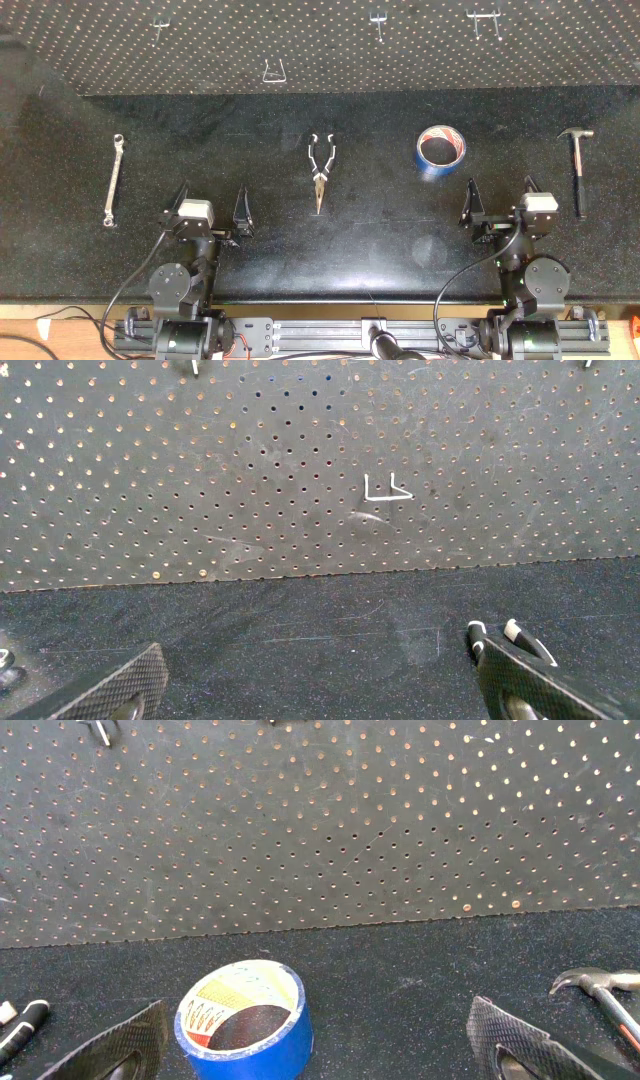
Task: Place Tools Onto Pegboard
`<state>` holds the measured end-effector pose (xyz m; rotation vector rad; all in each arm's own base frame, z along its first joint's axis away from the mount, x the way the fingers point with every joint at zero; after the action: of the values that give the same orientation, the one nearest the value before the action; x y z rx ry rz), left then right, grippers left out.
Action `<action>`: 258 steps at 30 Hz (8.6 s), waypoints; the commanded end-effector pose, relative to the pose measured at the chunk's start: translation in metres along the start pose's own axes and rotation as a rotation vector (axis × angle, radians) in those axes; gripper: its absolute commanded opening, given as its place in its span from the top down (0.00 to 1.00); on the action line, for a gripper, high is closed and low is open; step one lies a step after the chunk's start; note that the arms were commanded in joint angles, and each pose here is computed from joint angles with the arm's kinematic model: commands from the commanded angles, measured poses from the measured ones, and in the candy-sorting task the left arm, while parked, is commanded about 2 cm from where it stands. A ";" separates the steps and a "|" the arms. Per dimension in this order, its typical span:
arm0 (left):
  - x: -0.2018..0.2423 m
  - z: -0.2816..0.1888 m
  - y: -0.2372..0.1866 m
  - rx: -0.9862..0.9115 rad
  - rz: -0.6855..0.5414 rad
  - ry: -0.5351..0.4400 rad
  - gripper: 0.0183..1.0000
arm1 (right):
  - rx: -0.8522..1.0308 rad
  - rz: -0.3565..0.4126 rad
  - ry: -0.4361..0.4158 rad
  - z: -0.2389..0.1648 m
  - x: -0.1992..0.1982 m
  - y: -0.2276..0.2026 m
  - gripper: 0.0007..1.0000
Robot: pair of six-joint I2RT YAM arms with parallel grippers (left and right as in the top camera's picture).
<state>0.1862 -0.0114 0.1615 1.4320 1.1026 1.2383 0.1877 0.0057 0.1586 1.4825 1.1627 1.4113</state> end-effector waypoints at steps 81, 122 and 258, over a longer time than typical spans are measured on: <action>0.077 0.078 0.042 0.522 0.082 0.057 0.99 | 0.017 -0.014 0.027 0.000 0.003 -0.003 0.02; 0.122 0.143 0.053 0.545 0.003 0.168 0.72 | 0.017 -0.014 0.027 0.000 0.003 -0.003 0.02; -0.036 0.240 0.170 0.477 -0.075 0.023 0.99 | 0.017 -0.014 0.027 0.000 0.003 -0.003 0.02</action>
<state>0.4246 -0.0991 0.3028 1.7201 1.5269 0.9380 0.1880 0.0073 0.1577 1.4856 1.1803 1.4162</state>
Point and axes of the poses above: each gripper's point midway between its finger pads, its own z axis out along the fingers, its own x axis along the line the jaws close on, y = z × x, the point moved 6 cm from there along -z, back along the fingers, and after that the axes turned 11 degrees about z, right-handed, at the moved point
